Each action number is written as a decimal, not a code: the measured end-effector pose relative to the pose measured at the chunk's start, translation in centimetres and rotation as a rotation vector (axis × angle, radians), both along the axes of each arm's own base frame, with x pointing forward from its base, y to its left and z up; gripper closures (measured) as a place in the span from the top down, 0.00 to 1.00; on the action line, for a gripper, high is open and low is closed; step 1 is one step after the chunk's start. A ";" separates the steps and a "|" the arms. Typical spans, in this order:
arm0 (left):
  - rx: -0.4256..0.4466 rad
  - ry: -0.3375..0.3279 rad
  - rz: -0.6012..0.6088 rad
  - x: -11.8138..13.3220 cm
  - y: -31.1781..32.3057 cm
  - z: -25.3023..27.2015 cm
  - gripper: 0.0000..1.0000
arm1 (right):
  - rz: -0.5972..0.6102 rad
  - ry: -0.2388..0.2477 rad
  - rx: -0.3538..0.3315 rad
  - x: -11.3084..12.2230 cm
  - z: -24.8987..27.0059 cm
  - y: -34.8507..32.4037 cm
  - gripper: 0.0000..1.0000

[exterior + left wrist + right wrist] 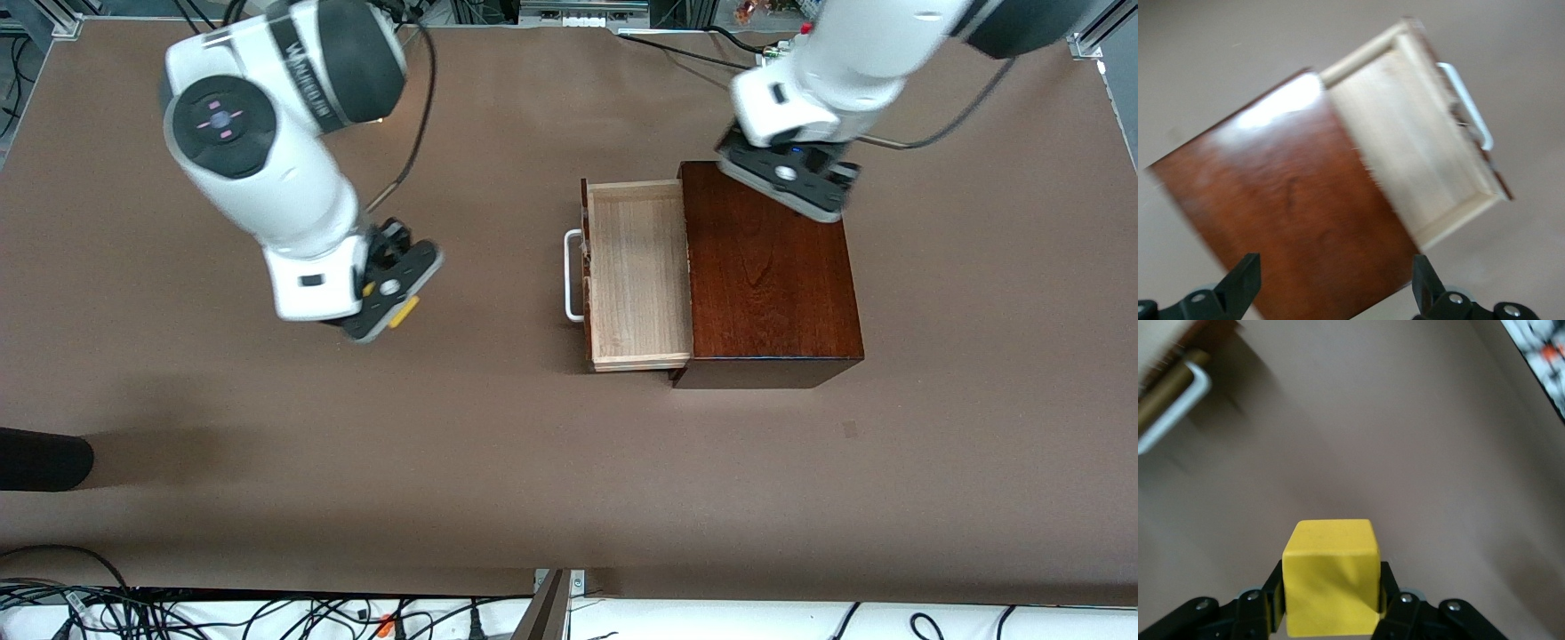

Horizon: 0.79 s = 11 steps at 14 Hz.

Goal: Open drawer, take yellow block, close drawer
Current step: 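Carry the block away with the right gripper while the left gripper reaches the drawer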

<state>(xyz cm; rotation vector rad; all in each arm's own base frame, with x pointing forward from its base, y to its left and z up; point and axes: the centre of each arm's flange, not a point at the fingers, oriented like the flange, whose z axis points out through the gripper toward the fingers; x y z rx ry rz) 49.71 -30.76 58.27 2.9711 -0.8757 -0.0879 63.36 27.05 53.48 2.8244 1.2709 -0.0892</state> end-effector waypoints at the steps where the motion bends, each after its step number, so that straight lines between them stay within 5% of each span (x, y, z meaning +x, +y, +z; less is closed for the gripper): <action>1: -0.010 -0.003 -0.039 -0.7 -2.0 -0.4 1.00 | -0.032 0.013 -0.016 0.3 -0.8 -1.8 0.56; 6: -0.028 -0.021 -0.391 -4.6 -14.1 -5.1 1.00 | -0.150 0.005 -0.020 1.2 -7.7 -8.7 0.56; 11: -0.054 -0.045 -0.735 -5.7 -22.6 -12.4 1.00 | -0.290 0.041 -0.006 -1.3 -16.0 -18.4 0.56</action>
